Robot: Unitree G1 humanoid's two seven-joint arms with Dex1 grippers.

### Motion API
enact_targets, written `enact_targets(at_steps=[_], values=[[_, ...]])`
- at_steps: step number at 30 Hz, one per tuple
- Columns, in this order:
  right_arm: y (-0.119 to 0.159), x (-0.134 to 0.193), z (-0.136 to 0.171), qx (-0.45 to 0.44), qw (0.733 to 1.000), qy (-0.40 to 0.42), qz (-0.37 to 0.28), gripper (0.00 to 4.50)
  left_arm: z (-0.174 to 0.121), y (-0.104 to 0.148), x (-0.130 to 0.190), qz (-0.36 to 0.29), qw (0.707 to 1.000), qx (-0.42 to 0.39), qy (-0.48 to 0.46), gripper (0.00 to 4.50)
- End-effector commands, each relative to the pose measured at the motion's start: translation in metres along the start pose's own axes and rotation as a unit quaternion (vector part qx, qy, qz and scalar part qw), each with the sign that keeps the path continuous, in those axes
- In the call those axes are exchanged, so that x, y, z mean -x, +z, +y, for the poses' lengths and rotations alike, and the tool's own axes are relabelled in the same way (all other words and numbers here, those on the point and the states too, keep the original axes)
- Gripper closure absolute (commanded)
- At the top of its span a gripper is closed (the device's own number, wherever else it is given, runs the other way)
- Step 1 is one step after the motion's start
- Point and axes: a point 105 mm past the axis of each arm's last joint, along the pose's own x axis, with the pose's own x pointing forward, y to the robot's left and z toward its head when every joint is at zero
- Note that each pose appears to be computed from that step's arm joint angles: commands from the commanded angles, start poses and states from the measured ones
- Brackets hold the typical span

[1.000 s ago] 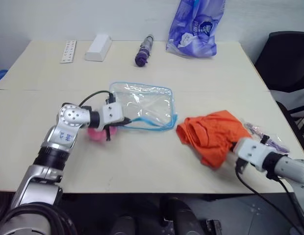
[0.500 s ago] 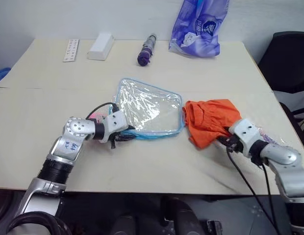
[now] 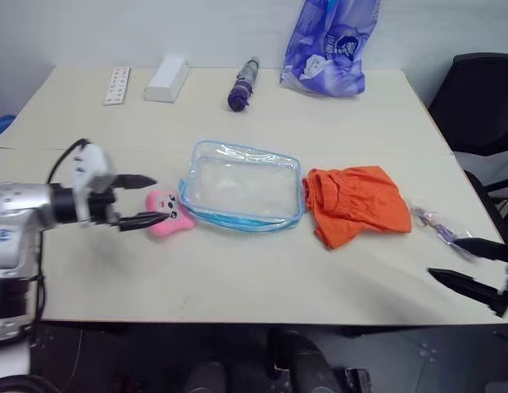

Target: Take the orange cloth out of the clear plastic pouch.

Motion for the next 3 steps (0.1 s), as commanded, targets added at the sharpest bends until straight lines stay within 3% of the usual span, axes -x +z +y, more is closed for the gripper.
enact_targets(at_steps=[1, 3], values=[[0.0038, 0.0137, -0.0104, -0.007, 0.999, -0.034, -0.019, 0.00, 0.0011, 0.0089, 0.0296, -0.017, 1.000, 0.004, 0.022, 0.08], [-0.0003, 0.0118, -0.0122, -0.007, 0.999, -0.044, -0.020, 0.00, -0.0002, 0.0026, 0.0369, -0.012, 0.999, 0.008, 0.034, 0.08]])
